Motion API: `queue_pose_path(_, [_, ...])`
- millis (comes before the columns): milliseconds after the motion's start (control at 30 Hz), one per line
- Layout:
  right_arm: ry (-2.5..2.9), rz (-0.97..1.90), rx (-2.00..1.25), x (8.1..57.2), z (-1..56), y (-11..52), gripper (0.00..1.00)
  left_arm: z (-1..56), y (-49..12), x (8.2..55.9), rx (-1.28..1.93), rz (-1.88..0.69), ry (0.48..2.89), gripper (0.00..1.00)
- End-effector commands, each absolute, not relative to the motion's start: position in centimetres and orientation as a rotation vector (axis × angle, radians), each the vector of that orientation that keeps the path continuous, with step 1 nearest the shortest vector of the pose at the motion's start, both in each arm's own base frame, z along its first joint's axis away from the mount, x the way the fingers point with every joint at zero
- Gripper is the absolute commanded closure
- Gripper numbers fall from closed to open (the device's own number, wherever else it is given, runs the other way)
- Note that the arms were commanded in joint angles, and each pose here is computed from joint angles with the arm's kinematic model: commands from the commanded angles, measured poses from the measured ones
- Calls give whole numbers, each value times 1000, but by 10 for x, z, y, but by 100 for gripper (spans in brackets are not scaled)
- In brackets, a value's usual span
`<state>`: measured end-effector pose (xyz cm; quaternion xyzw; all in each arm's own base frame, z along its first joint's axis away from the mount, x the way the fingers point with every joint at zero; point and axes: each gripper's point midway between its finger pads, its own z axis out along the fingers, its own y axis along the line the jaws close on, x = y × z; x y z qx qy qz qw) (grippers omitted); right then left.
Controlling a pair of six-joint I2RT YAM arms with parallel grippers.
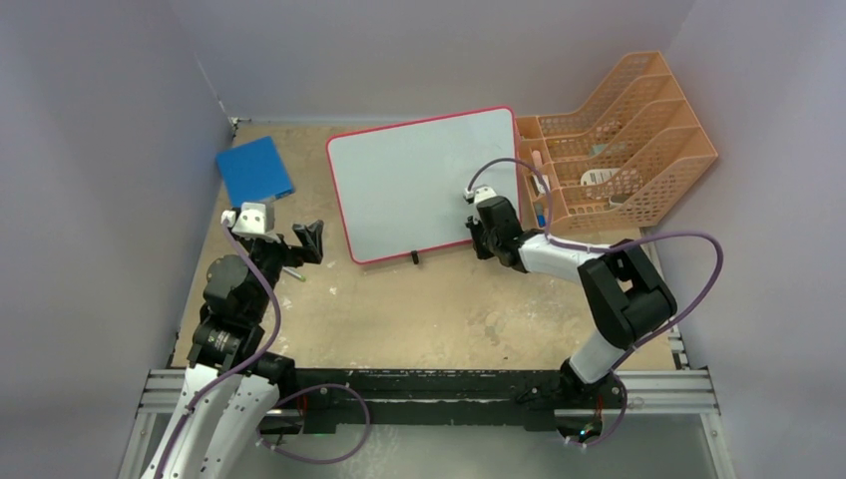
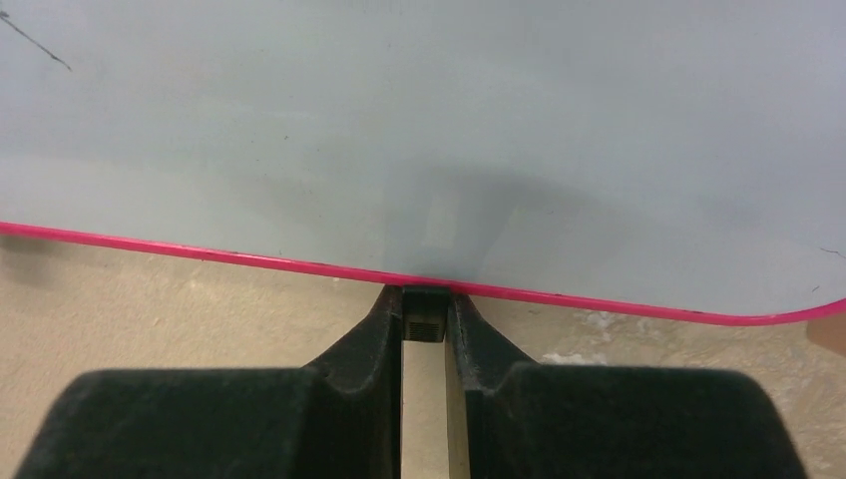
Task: Write a sentence on the whiteboard
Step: Move the whiteboard to the center of the board.
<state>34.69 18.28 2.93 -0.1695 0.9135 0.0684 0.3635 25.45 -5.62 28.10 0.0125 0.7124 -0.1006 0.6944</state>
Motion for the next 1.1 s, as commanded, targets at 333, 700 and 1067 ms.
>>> queue_pose_path(333, [2349,288,-629,328,30,216,100,295,-57,256,18,-235,1544,1])
queue_pose_path(700, [2313,274,-568,332,43,213,71,291,-54,260,-25,-230,1572,0])
queue_pose_path(1067, [2091,420,-411,331,119,219,32,269,-43,281,-274,-202,1768,0])
